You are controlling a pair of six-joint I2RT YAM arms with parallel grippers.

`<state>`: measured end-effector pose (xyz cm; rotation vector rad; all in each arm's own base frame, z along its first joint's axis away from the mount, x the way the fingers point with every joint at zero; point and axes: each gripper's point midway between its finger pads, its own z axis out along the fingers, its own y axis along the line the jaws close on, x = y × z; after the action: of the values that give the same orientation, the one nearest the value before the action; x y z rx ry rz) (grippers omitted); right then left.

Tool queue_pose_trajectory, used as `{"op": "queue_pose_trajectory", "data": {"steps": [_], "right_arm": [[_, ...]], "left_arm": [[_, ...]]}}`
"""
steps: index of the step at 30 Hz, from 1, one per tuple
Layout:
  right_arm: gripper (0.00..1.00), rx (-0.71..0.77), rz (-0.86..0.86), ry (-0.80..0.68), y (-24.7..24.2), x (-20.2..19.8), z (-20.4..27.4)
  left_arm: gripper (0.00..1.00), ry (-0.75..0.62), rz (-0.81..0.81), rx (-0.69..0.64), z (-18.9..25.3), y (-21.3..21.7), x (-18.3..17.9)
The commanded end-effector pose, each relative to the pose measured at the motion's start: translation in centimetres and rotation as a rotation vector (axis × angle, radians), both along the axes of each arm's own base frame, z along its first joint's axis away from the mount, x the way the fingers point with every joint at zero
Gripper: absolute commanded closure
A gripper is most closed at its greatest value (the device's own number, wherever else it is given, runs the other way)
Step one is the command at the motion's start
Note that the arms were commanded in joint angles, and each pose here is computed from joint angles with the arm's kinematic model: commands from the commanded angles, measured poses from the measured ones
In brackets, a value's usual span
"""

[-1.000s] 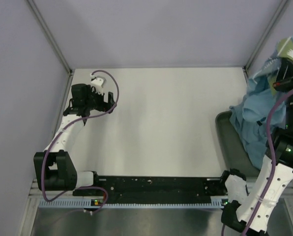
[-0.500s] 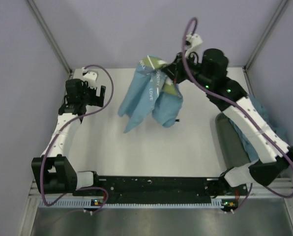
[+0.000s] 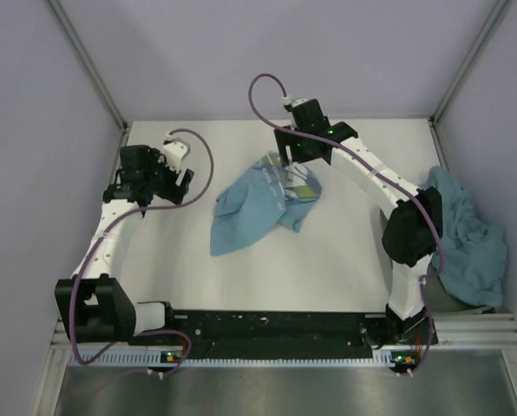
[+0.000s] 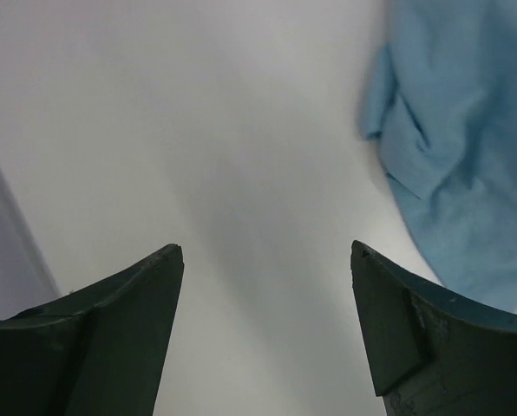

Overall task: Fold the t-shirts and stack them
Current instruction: Move the tshirt to the center of the board, then flatten out the tshirt

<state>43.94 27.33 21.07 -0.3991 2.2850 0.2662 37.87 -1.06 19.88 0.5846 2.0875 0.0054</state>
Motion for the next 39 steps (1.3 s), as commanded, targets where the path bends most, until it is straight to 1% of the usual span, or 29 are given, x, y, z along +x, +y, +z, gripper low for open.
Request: {"op": "queue_pose_trajectory", "data": {"steps": [1, 3, 5, 6, 8, 10, 12, 14, 17, 19, 20, 21, 22, 23, 24, 25, 26, 27, 29, 31, 33, 36, 38, 39], "right_arm": [[0.28, -0.065, -0.082, 0.071, -4.6, -2.4, -1.0], [0.31, -0.024, -0.051, 0.122, -4.6, -4.8, -3.2], [0.34, 0.029, -0.046, 0.181, -4.3, -6.8, -5.8], [0.35, 0.052, -0.046, 0.203, -4.1, -7.7, -6.8], [0.36, 0.121, -0.013, 0.259, -2.9, -9.9, -8.9], [0.35, 0.137, -0.003, 0.283, -2.0, -11.4, -11.3], [0.32, 0.157, 0.014, 0.279, -0.8, -12.0, -12.8], [0.30, 0.168, 0.026, 0.273, 0.3, -11.7, -14.1], [0.30, 0.162, -0.018, 0.298, 0.8, -10.8, -15.8], [0.34, 0.149, -0.051, 0.287, 0.7, -9.9, -16.4], [0.39, 0.136, -0.071, 0.284, 0.5, -9.5, -16.8], [0.55, 0.137, -0.082, 0.282, 0.4, -9.1, -16.8], [0.68, 0.139, -0.092, 0.286, 0.3, -8.9, -16.9], [0.83, 0.140, -0.104, 0.289, -0.1, -8.7, -16.9], [0.99, 0.145, -0.117, 0.290, -0.5, -8.7, -16.7], [1.00, 0.141, -0.147, 0.266, -1.4, -8.3, -16.0], [1.00, 0.148, -0.155, 0.253, -2.0, -8.3, -15.2], [1.00, 0.158, -0.159, 0.223, -2.7, -8.3, -13.8], [1.00, 0.166, -0.153, 0.145, -4.0, -8.4, -10.1], [1.00, 0.160, -0.129, 0.047, -5.3, -8.8, -5.5], [1.00, 0.157, -0.090, -0.041, -6.5, -9.9, -0.9], [1.00, 0.182, -0.043, -0.189, -8.6, -12.4, 6.9], [1.00, 0.204, -0.024, -0.284, -10.1, -14.3, 11.5], [1.00, 0.210, -0.014, -0.328, -10.8, -15.2, 13.3]], "left_arm": [[0.20, 0.183, -0.462, 0.025, -4.0, -6.6, -7.4], [0.21, 0.281, -0.572, 0.102, -7.4, -8.1, -10.0], [0.21, 0.342, -0.654, 0.206, -10.6, -9.1, -11.8], [0.21, 0.358, -0.670, 0.239, -11.8, -9.3, -12.2], [0.20, 0.364, -0.690, 0.264, -13.1, -9.9, -12.7], [0.18, 0.358, -0.706, 0.270, -13.8, -10.3, -12.8], [0.17, 0.357, -0.709, 0.280, -14.8, -10.4, -12.8], [0.17, 0.342, -0.699, 0.302, -15.8, -10.4, -12.4], [0.18, 0.314, -0.672, 0.371, -17.3, -10.2, -11.9], [0.21, 0.298, -0.666, 0.399, -18.0, -10.2, -11.7], [0.24, 0.298, -0.665, 0.403, -18.4, -10.2, -11.7], [0.30, 0.289, -0.660, 0.407, -18.6, -10.1, -11.6], [0.39, 0.286, -0.651, 0.417, -18.7, -10.0, -11.4], [0.53, 0.292, -0.635, 0.419, -18.7, -9.8, -11.3], [0.68, 0.296, -0.621, 0.424, -18.5, -9.7, -11.1], [0.98, 0.291, -0.599, 0.436, -18.2, -9.5, -10.6], [1.00, 0.276, -0.549, 0.446, -17.6, -9.1, -9.8], [1.00, 0.247, -0.506, 0.451, -16.6, -8.9, -8.8], [1.00, 0.166, -0.369, 0.490, -13.1, -7.4, -6.3], [1.00, 0.059, -0.251, 0.460, -7.8, -6.3, -4.4], [1.00, -0.042, -0.157, 0.401, -1.6, -5.2, -3.2], [1.00, -0.105, -0.021, 0.327, 6.4, -2.3, -3.3], [1.00, -0.195, 0.055, 0.295, 12.1, -0.3, -4.2], [1.00, -0.227, 0.082, 0.298, 14.1, 0.7, -5.0]]}}
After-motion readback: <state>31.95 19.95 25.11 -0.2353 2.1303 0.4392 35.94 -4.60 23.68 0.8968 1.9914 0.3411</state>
